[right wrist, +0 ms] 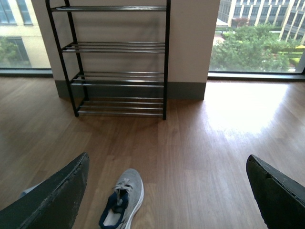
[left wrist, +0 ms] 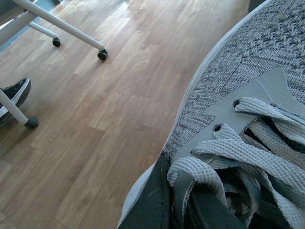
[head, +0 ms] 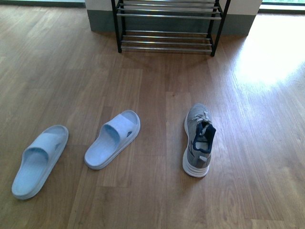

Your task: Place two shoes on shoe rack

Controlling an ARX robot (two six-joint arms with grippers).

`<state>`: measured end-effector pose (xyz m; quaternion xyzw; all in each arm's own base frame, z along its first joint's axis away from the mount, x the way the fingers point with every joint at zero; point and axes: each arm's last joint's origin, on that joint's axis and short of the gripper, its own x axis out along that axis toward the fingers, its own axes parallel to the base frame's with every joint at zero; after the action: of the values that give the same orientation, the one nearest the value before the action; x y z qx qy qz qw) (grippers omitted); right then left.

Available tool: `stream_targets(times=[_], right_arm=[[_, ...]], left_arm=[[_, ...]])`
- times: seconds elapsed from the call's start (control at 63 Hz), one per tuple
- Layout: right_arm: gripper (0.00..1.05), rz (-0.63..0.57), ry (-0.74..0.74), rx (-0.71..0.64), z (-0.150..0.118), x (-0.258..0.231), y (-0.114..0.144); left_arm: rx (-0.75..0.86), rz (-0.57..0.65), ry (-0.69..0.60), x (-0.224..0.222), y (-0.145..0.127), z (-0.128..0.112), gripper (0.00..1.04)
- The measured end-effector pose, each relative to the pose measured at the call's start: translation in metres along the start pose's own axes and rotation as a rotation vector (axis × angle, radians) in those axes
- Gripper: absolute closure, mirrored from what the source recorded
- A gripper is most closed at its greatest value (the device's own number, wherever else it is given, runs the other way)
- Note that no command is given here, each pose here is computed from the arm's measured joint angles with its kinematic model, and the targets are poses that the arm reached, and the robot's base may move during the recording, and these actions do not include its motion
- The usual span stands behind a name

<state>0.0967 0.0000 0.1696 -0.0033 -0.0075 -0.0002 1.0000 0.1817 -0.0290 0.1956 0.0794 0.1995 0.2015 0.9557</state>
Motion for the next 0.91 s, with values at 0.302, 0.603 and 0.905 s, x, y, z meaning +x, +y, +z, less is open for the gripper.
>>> stream_targets(times=[0.302,0.603,0.905], right_arm=[[0.09,-0.002,0.0,0.0,0.0,0.0,0.0],[0.09,0.002,0.001,0.0,0.0,0.0,0.0],[0.09,0.13,0.386,-0.113,-0.025,0.015,0.001]], left_arm=[[0.0,0.0,0.0,0.0,0.0,0.0,1.03],[0.002,-0.002,0.001,0.0,0.0,0.0,1.03],[0.002,-0.003,0.001,0.0,0.0,0.0,1.03]])
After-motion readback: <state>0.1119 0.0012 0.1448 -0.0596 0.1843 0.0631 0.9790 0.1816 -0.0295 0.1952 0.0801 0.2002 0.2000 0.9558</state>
